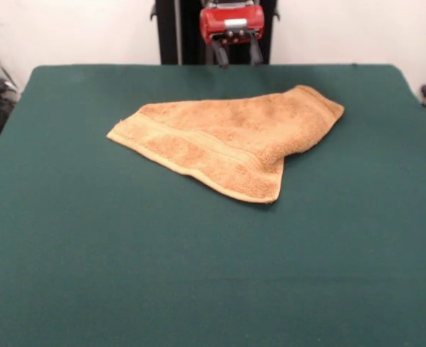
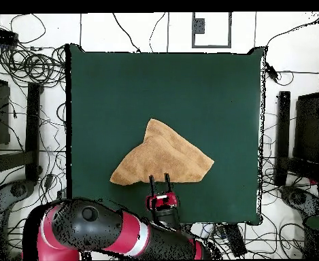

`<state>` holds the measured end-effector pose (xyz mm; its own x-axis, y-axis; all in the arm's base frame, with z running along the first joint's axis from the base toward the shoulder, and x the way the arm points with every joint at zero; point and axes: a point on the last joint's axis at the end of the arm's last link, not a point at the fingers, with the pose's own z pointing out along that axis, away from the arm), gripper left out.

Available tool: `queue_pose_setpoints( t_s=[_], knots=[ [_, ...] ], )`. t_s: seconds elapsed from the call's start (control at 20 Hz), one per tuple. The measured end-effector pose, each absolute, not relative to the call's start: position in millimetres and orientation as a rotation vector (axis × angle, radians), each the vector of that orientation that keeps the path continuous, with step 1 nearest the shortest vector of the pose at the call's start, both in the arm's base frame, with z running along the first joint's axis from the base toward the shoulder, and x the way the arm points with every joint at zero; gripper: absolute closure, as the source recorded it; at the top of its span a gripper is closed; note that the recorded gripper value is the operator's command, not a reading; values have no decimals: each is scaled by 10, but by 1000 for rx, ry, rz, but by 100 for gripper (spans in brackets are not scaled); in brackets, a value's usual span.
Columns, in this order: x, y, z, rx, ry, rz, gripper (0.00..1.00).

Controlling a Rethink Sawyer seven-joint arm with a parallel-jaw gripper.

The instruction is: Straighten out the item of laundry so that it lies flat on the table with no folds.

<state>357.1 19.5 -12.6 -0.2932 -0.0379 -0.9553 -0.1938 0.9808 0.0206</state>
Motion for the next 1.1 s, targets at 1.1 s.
queue_pose_setpoints(
  t_s=[1.1],
  knots=[
    [3181,-408,-459,-178,2732,26,0]
  ],
)
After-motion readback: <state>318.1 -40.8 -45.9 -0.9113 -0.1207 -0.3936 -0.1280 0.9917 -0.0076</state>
